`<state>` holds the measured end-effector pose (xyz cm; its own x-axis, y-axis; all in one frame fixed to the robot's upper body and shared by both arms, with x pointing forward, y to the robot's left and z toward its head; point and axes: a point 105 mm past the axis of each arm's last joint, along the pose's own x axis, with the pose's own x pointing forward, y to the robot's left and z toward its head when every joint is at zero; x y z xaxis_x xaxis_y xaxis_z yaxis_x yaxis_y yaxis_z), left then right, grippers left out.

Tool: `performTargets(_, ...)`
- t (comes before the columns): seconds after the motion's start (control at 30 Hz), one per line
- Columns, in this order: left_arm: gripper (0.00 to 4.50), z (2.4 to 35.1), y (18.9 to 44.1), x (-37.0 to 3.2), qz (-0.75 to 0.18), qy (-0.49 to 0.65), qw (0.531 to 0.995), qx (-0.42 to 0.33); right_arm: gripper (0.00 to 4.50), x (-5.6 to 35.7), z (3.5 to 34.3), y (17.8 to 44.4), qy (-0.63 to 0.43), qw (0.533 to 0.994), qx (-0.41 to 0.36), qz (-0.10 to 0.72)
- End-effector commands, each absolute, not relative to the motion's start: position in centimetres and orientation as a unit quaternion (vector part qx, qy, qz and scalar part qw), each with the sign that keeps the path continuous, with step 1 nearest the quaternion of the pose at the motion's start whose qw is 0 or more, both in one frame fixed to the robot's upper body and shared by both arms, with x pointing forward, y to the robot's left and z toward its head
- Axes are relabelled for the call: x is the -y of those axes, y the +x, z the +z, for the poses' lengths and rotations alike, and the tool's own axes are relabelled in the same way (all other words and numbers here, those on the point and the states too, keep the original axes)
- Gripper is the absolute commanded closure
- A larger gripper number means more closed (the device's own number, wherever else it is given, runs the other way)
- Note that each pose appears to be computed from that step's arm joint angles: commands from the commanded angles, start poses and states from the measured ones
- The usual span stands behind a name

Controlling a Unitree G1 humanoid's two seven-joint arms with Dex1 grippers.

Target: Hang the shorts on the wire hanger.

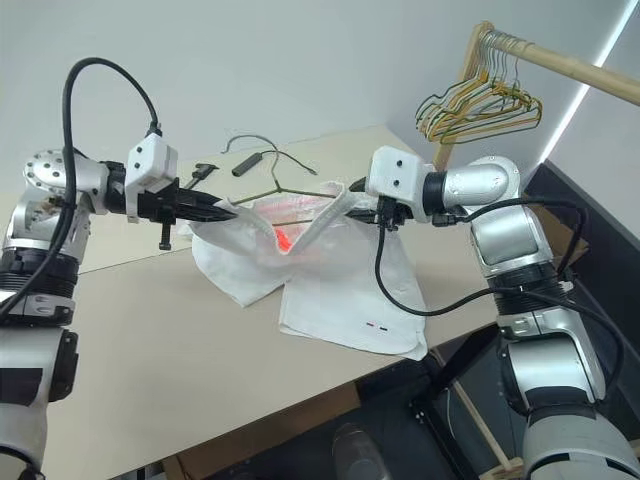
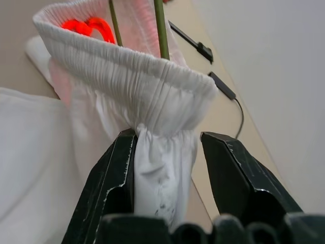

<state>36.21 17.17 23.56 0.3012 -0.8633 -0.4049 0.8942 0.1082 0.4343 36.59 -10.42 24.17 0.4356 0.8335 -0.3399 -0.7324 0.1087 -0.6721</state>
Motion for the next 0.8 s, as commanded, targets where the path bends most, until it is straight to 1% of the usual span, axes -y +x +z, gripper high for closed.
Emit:
performTargets(0.03,4.5,25.6,36.1,-16.3,-0.598,0.322,0.734,0.017,2.24,9.9,25.8,35.6,-0.401,0.725,0.083,0.554)
performTargets(0.23,4.5,25.6,36.4,-15.6,-0.604,0.329,0.726,0.021,2.24,9.3,25.1,35.5,-0.397,0.713,0.061,0.574)
performTargets(0.27,4.5,25.6,36.4,-15.6,-0.606,0.327,0.725,0.022,2.6,9.3,24.9,35.6,-0.396,0.714,0.057,0.575)
performTargets(0.3,4.5,25.6,36.4,-15.6,-0.607,0.328,0.724,0.022,2.79,9.3,24.7,35.6,-0.398,0.714,0.054,0.574)
performTargets(0.33,4.5,25.6,36.4,-15.5,-0.607,0.327,0.724,0.022,3.06,9.3,24.6,35.7,-0.401,0.714,0.051,0.572)
performTargets(0.37,4.5,25.5,36.4,-15.6,-0.607,0.328,0.724,0.022,3.44,9.4,24.5,35.8,-0.4,0.716,0.049,0.57)
performTargets(0.4,4.5,25.4,36.4,-15.6,-0.607,0.328,0.724,0.022,3.68,9.4,24.5,35.8,-0.399,0.718,0.047,0.569)
performTargets(0.47,4.5,25.3,36.5,-15.7,-0.605,0.329,0.725,0.019,4.42,9.6,24.5,36.0,-0.397,0.724,0.044,0.562)
performTargets(0.53,4.5,25.2,36.8,-15.9,-0.6,0.33,0.729,0.019,4.48,9.7,24.5,36.1,-0.397,0.727,0.042,0.558)
performTargets(0.6,4.5,25.2,37.4,-16.0,-0.581,0.334,0.742,0.023,4.48,9.9,24.5,36.2,-0.399,0.731,0.042,0.553)
performTargets(0.67,3.8,25.2,38.0,-16.2,-0.565,0.327,0.757,0.02,4.5,10.0,24.5,36.2,-0.398,0.735,0.044,0.547)
performTargets(0.7,3.61,25.4,38.2,-16.3,-0.563,0.323,0.76,0.021,4.5,10.1,24.6,36.2,-0.396,0.738,0.045,0.545)
performTargets(0.8,2.69,26.1,38.2,-16.5,-0.563,0.315,0.763,0.036,4.5,10.5,24.7,36.3,-0.384,0.751,0.044,0.534)
